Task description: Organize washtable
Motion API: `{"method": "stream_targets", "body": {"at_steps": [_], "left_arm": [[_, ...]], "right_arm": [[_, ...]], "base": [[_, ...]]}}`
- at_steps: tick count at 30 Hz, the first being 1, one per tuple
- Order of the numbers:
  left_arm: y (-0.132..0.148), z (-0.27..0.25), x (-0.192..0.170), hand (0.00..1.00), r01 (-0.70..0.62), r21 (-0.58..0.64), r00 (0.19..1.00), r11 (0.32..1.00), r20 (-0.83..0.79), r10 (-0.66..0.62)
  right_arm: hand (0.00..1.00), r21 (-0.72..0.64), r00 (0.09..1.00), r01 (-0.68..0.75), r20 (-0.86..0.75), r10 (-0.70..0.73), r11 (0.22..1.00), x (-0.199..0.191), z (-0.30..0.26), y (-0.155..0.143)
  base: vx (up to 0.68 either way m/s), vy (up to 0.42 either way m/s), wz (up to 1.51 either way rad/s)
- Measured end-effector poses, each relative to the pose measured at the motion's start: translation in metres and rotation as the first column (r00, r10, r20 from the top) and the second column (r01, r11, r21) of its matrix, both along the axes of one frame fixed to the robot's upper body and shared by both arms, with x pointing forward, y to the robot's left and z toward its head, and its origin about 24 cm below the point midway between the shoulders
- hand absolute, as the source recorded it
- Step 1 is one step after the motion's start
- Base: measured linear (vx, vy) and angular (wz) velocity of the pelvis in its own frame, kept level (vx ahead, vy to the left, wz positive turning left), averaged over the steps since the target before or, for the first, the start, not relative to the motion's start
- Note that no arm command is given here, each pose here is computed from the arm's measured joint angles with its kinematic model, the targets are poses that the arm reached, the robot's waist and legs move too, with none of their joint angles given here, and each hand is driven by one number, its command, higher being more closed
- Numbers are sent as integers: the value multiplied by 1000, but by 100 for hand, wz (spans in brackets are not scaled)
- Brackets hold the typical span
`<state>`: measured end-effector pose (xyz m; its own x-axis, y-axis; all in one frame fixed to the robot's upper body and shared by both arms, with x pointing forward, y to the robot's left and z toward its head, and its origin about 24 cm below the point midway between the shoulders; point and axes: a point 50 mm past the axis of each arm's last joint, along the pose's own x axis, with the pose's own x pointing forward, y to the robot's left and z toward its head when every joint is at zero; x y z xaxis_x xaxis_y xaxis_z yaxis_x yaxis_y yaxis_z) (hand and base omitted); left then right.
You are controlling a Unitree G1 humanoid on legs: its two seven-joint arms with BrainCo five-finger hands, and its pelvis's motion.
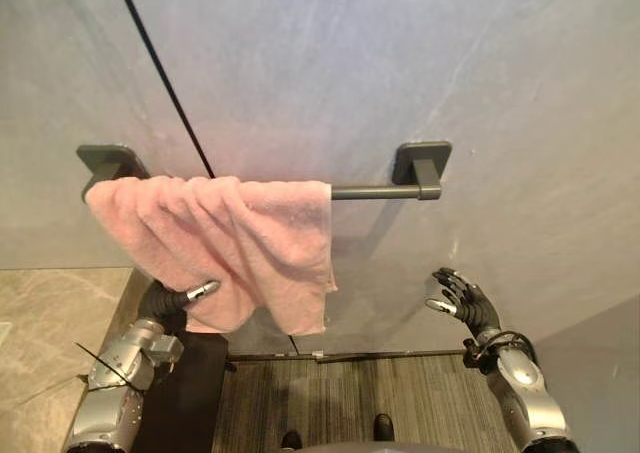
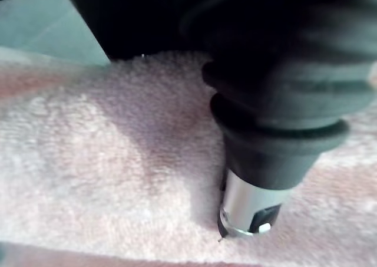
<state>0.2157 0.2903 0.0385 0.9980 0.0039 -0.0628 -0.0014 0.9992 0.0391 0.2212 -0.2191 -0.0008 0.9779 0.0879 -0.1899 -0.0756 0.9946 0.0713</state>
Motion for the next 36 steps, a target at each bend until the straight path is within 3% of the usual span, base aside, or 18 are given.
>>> {"method": "stream_targets", "body": {"at_steps": [5, 7, 8, 12, 20, 34, 35, 36], "left_arm": [[-5, 14, 12, 100, 14, 1, 998, 1000, 62, -14], [-8, 22, 18, 100, 26, 3, 995, 1000, 99, -26], [-9, 25, 21, 100, 29, 3, 994, 1000, 110, -29], [-12, 32, 26, 100, 41, 5, 989, 999, 145, -41], [-29, 34, 47, 100, 90, -4, 985, 996, 151, -88], [-36, 32, 56, 100, 97, -19, 986, 995, 135, -94], [-36, 32, 56, 100, 97, -19, 986, 995, 135, -94], [-36, 31, 56, 100, 99, -20, 986, 995, 135, -95]], "right_arm": [[0, 31, 942, -210, 275, 194, 977, 16, 73, 25], [0, 30, 827, -329, 491, 273, 944, 29, 120, 44], [0, 25, 800, -353, 526, 287, 935, 31, 129, 49], [0, 28, 778, -433, 517, 358, 901, 38, 132, 62], [0, -117, 614, -641, 514, 599, 758, 66, 157, 124], [0, -85, 574, -729, 464, 674, 679, 78, 163, 170], [100, -94, 561, -740, 460, 688, 666, 79, 164, 176], [100, -102, 553, -744, 462, 694, 661, 79, 165, 180]], "base": [[-51, -10, -3], [-44, -23, 1], [0, 0, 0], [5, -11, 3], [-38, -6, 1], [-20, -1, -1], [0, 0, 0], [0, 0, 0]]}}
